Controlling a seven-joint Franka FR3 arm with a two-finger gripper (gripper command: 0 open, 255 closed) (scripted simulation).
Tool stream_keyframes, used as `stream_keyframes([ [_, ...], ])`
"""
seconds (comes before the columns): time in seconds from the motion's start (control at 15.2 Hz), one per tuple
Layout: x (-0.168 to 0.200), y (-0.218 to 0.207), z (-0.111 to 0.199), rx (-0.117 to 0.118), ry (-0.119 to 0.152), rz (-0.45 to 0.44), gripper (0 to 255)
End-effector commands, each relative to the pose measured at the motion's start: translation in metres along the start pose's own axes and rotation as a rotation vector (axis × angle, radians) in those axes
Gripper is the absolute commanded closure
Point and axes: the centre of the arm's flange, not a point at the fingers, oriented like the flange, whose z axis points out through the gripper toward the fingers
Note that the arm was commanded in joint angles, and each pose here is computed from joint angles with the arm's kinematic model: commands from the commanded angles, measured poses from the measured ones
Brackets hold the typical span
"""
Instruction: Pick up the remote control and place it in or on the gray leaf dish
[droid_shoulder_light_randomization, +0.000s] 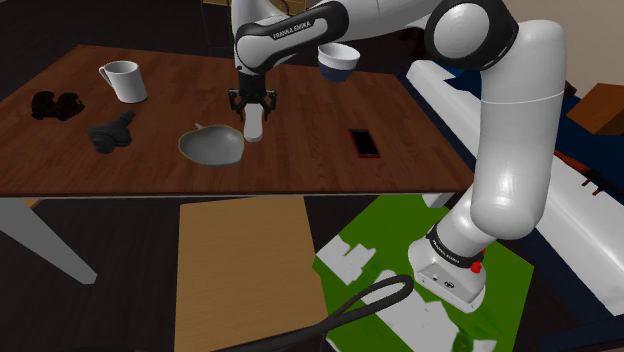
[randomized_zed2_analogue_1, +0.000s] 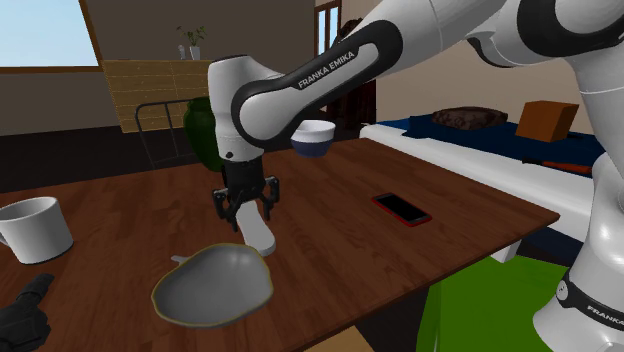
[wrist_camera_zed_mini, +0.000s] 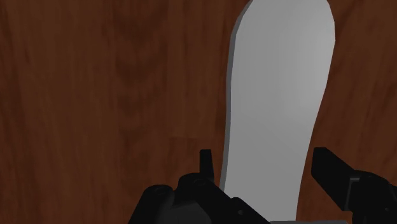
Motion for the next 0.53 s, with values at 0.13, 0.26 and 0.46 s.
stream_keyframes([
  [0.13,0.000,0.000,-0.011,0.000,0.000,0.000,255],
  [0.26,0.000,0.000,-0.021,0.000,0.000,0.000,255],
  [0.46,0.000,0.001,-0.037,0.000,0.000,0.000,255],
])
